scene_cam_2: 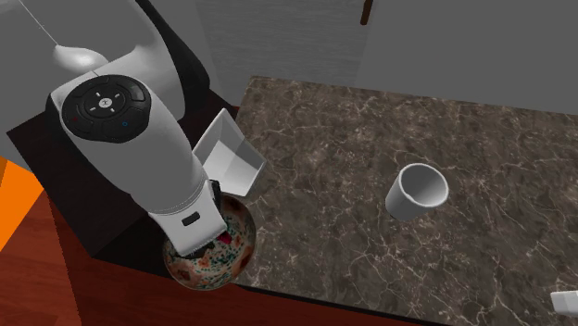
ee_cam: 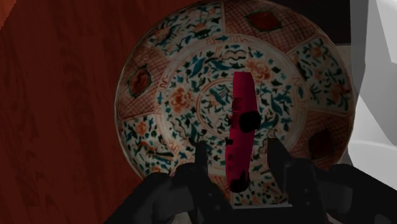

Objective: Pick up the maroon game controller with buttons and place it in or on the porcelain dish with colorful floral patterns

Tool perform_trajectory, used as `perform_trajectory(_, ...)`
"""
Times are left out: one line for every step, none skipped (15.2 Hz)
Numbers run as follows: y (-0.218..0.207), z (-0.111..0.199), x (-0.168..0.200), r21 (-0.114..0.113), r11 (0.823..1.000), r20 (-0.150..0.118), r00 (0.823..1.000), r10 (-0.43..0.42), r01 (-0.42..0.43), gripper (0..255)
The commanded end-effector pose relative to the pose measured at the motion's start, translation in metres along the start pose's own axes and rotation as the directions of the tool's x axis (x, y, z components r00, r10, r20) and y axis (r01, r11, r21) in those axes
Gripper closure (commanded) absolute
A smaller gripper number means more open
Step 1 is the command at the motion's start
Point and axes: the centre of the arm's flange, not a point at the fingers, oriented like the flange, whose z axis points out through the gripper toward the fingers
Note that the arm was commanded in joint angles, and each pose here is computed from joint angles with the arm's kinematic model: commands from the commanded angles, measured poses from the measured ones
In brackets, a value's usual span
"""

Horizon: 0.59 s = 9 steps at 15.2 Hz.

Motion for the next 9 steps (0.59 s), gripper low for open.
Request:
perform_trajectory(0.0,0.0,0.0,0.0,1.0,0.0,1.0,0.0,0.0,0)
perform_trajectory(0.0,0.0,0.0,0.0,1.0,0.0,1.0,0.0,0.0,0)
perform_trajectory(0.0,0.0,0.0,0.0,1.0,0.0,1.0,0.0,0.0,0)
perform_trajectory(0.0,0.0,0.0,0.0,1.0,0.0,1.0,0.0,0.0,0)
perform_trajectory(0.0,0.0,0.0,0.0,1.0,0.0,1.0,0.0,0.0,0)
perform_trajectory(0.0,-0.013,0.0,0.0,1.0,0.0,1.0,0.0,0.0,0)
perform_trajectory(0.0,-0.026,0.0,0.0,1.0,0.0,1.0,0.0,0.0,0)
perform_trajectory(0.0,-0.04,0.0,0.0,1.0,0.0,1.0,0.0,0.0,0)
perform_trajectory(0.0,-0.05,0.0,0.0,1.0,0.0,1.0,0.0,0.0,0)
